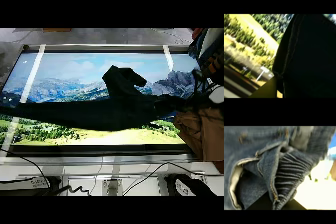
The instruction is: Fold the clothes and pants, and hang the long-sleeved shirts on hangers.
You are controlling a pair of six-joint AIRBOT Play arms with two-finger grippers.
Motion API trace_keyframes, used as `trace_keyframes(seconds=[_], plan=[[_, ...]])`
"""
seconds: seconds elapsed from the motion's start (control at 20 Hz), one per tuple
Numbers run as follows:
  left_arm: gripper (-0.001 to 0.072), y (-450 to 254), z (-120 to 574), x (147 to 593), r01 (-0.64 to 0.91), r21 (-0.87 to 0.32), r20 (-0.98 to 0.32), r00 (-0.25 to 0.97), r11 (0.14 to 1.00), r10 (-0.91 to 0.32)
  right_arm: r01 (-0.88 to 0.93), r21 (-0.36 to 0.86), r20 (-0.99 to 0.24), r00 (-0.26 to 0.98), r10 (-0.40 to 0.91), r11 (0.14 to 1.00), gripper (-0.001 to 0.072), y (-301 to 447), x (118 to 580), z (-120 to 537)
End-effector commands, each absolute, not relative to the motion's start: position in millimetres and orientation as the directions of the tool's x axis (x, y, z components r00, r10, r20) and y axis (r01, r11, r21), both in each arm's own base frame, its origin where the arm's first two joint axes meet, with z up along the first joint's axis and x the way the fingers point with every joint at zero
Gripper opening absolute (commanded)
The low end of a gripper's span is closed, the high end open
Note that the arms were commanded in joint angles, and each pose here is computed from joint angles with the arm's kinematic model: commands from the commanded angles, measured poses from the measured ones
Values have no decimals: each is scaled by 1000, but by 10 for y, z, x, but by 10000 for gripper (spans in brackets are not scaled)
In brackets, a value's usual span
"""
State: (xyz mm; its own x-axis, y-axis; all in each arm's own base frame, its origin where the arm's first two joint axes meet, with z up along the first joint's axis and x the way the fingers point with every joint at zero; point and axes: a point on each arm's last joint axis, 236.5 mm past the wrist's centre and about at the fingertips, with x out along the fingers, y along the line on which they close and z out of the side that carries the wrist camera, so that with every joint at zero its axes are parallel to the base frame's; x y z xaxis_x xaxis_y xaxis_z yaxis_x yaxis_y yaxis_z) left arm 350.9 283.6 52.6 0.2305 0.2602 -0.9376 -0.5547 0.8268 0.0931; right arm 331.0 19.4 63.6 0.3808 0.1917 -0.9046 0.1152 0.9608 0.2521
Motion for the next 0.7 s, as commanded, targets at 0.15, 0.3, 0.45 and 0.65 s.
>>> trace_keyframes(seconds=[0.15,0.3,0.45,0.65], plan=[[23,2932,174,2821,-477,260,-961,-45,839,272,249,260,-964,114,238,933,30,402,1992,-249],[23,3037,-21,2564,-454,330,-944,-133,828,303,294,289,-956,45,289,911,30,538,1664,-456],[24,3120,-68,2549,-470,326,-944,-113,820,310,299,295,-953,29,301,907,31,566,1612,-489],[636,3152,-64,2573,-446,330,-942,-99,832,320,297,302,-952,35,305,906,428,577,1632,-463]])
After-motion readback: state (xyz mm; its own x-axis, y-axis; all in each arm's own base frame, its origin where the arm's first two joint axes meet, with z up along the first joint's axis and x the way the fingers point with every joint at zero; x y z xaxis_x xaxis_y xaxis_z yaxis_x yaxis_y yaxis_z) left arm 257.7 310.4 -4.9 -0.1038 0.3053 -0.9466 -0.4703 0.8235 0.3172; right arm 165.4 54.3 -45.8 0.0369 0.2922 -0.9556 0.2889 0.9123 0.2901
